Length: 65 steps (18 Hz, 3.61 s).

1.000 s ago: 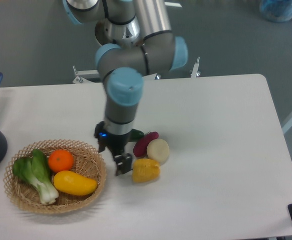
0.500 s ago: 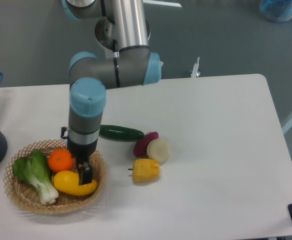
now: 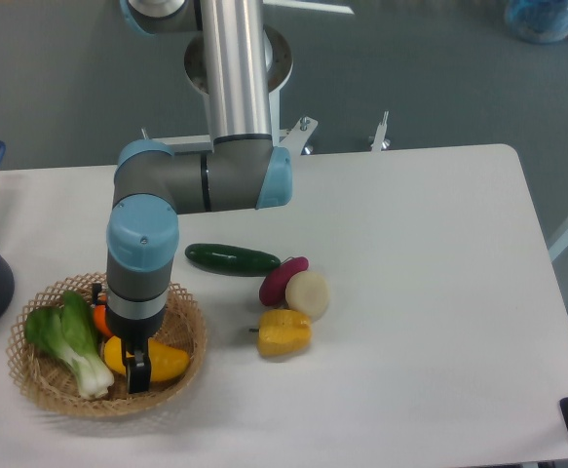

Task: Pick up the mango from the basket
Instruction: 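Lower the gripper onto the yellow mango in the basket, then close the gripper around the yellow mango, then lift the mango out of the basket and carry it toward the table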

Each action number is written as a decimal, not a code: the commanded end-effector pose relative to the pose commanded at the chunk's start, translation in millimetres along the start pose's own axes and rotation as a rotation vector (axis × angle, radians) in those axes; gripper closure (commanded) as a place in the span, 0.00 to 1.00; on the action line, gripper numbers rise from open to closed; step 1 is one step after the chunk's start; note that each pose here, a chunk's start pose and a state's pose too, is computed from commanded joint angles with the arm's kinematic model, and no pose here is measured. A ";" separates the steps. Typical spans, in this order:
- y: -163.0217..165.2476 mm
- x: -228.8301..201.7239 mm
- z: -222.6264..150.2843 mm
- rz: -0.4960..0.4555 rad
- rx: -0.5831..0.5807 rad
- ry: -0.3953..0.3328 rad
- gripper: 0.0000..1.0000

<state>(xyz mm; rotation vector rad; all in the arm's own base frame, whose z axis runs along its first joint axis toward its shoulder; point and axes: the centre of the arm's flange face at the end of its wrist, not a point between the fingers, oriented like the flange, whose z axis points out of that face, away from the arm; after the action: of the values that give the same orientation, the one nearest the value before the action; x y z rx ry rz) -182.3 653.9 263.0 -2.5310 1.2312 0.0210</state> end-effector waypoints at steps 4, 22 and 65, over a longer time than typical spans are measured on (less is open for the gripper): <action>8.0 8.6 9.7 0.025 -0.080 0.012 0.00; 15.0 13.8 42.3 0.073 -0.150 0.053 0.05; 343.2 -24.1 -152.5 -0.809 -0.270 -0.243 0.59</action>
<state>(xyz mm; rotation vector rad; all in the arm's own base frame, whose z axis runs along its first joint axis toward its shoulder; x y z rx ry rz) -480.4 430.1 314.2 -2.9552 0.0668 0.3095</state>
